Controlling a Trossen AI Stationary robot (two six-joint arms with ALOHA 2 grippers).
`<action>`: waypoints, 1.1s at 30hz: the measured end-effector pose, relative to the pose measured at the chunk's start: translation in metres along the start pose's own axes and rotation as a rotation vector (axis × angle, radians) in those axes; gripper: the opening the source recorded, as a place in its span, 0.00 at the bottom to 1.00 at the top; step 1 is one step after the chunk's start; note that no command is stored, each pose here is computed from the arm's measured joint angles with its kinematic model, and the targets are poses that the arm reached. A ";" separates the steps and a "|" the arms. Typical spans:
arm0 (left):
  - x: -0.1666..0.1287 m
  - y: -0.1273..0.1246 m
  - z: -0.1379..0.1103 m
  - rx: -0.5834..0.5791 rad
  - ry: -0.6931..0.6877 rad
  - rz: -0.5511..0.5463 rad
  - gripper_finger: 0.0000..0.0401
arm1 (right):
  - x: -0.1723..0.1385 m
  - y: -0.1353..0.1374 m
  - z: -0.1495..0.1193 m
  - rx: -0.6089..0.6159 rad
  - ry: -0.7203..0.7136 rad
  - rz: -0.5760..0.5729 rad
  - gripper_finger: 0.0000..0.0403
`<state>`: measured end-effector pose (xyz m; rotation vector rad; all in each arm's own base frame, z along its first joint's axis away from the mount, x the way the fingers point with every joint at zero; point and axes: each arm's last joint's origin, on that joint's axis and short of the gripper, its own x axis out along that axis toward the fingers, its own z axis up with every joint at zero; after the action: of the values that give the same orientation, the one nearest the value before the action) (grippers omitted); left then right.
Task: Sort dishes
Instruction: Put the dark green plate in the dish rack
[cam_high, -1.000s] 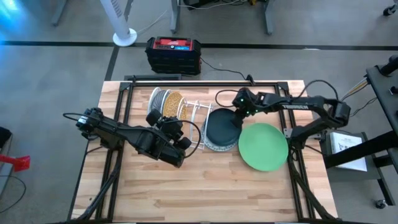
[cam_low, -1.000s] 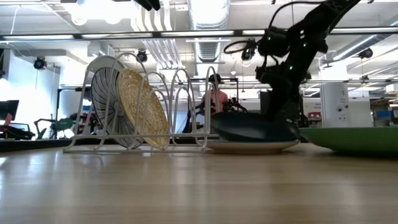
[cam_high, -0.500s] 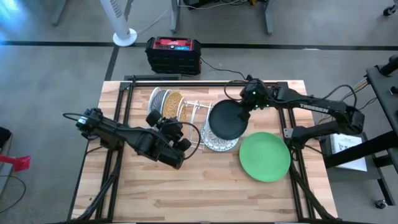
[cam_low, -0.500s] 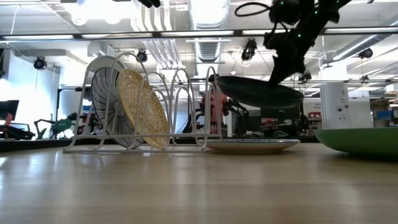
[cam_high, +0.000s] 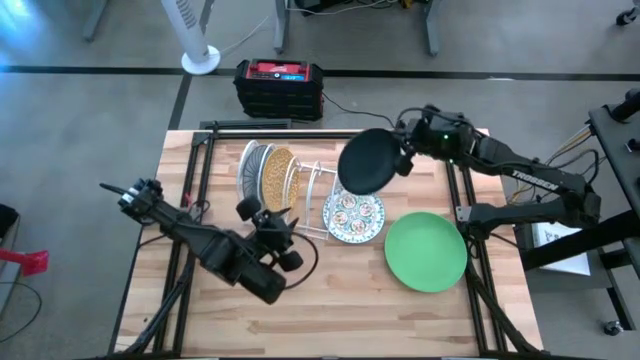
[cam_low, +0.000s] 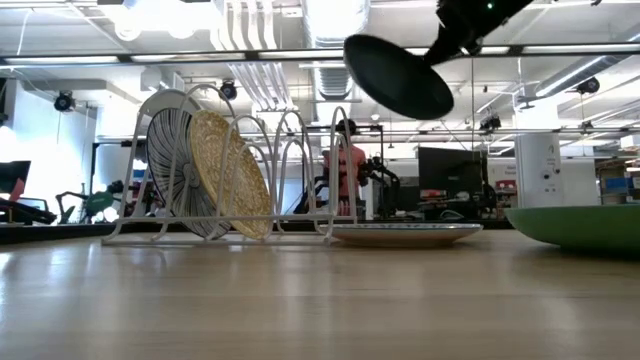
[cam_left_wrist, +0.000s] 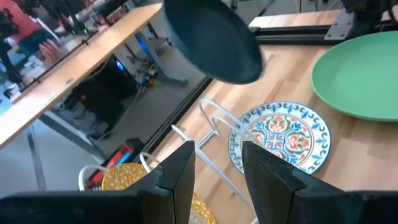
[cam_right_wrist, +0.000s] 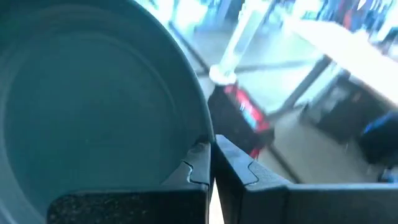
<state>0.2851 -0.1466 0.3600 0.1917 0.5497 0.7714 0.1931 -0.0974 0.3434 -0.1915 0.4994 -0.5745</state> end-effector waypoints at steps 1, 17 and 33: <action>-0.002 -0.001 -0.001 0.001 -0.008 -0.002 0.31 | -0.001 -0.001 0.002 -0.019 -0.025 -0.007 0.00; -0.014 -0.007 -0.010 0.038 -0.076 0.016 0.31 | 0.024 0.005 0.038 -0.286 -0.583 0.083 0.00; -0.014 -0.007 -0.021 0.032 -0.089 0.038 0.31 | 0.087 0.028 0.026 -0.492 -0.714 0.246 0.00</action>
<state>0.2696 -0.1618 0.3455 0.2654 0.4755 0.7872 0.2823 -0.1222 0.3223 -0.7612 -0.0452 -0.1067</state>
